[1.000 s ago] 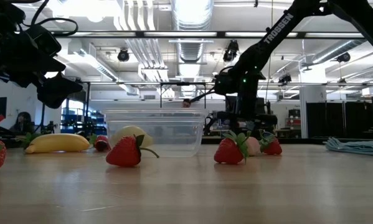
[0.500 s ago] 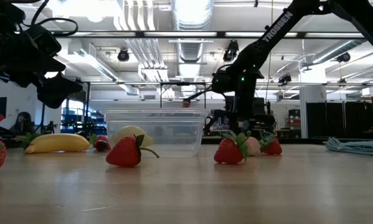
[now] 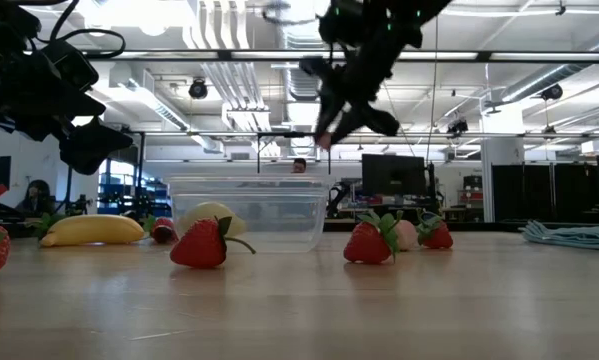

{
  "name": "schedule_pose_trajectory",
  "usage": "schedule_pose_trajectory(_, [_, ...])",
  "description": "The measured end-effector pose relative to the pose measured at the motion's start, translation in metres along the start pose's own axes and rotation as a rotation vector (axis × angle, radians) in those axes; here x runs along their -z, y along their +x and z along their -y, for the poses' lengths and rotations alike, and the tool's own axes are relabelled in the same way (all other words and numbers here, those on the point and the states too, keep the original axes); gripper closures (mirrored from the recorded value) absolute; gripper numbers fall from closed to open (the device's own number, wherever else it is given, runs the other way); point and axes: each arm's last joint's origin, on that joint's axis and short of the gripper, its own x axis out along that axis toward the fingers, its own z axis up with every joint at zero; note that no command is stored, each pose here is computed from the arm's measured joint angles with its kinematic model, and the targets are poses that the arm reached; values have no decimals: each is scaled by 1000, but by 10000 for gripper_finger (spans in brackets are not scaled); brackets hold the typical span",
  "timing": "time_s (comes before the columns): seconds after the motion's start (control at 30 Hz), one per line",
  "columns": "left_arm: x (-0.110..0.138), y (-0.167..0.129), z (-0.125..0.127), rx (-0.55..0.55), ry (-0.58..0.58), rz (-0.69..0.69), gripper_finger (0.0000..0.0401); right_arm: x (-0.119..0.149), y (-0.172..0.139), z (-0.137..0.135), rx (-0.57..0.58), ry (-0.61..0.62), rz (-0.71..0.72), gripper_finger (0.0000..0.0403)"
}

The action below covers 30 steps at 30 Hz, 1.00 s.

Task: Pick and placing Produce into tupperware
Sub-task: Put the peach into the transparent bin, then put the strawberry into the transparent bin

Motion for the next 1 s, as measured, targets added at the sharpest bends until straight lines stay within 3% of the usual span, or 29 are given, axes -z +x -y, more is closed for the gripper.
schedule_pose_trajectory(0.13, [0, 0, 0, 0, 0, 0, 152, 15, 9, -31, -73, -11, -13, 312])
schedule_pose_trajectory(0.37, [0, 0, 0, 1, 0, 0, 152, 38, 58, -63, -64, 11, -116, 311])
schedule_pose_trajectory(0.47, [0, 0, 0, 9, 2, -4, 152, 47, 72, -78, -29, -7, -167, 299])
schedule_pose_trajectory(0.6, [1, 0, 2, 55, 7, -25, 152, 56, 87, -93, 73, -37, -247, 253])
schedule_pose_trajectory(0.83, [1, 0, 4, 141, 9, -53, 152, 49, 60, -122, 263, -133, -159, 170])
schedule_pose_trajectory(1.0, [1, -1, 6, 193, 10, -69, 152, 49, 30, -114, 407, -114, -234, 148])
